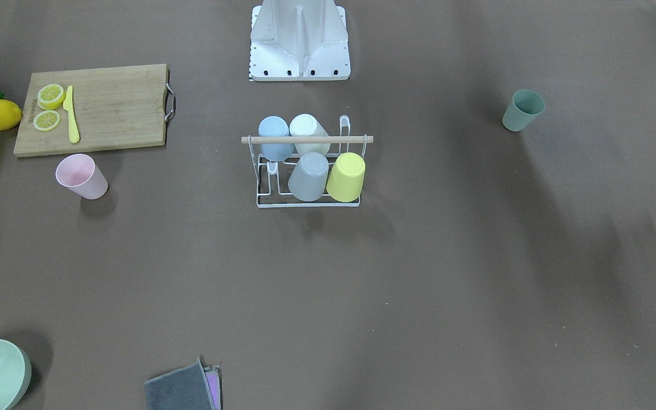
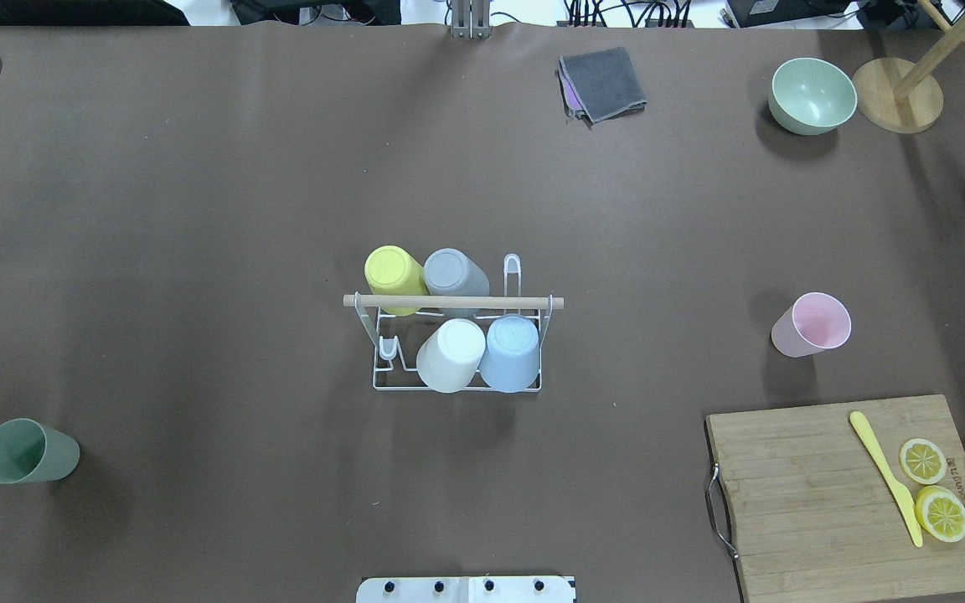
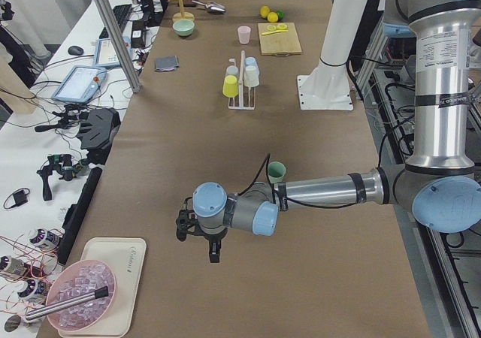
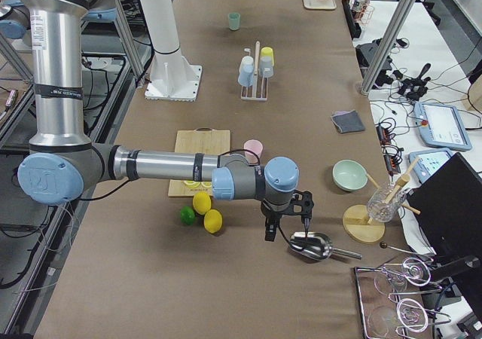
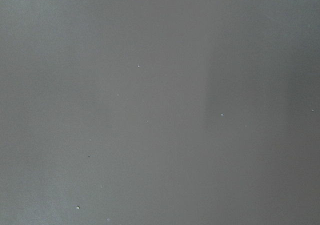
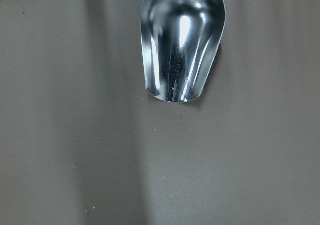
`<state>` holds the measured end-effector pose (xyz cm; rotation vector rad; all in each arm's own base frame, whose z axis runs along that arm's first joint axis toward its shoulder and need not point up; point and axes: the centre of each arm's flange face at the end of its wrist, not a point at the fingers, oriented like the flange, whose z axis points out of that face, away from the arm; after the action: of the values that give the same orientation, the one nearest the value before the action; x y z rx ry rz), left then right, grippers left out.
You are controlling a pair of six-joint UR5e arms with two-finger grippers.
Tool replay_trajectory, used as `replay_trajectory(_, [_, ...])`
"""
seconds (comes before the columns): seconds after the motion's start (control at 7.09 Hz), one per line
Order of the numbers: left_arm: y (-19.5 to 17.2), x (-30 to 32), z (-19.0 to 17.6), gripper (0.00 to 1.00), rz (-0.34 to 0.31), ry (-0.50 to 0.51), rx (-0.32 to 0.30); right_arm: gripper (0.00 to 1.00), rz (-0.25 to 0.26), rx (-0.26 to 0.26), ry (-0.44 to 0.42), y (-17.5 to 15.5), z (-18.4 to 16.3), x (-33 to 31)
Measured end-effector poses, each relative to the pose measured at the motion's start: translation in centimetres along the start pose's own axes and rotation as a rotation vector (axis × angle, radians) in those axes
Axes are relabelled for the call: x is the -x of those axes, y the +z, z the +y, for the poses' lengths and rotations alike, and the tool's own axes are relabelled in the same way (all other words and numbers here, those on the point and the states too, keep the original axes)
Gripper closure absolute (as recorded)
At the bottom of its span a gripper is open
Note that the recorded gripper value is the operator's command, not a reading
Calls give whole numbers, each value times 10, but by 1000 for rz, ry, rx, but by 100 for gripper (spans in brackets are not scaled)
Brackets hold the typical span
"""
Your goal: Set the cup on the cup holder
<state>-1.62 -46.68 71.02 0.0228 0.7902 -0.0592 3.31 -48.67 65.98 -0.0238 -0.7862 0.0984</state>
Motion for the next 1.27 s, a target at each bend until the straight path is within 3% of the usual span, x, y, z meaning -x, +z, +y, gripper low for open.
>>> replay_trajectory(1.27, [-8, -9, -9, 2, 1, 13, -19, 2, -6, 2, 17, -6, -10, 15])
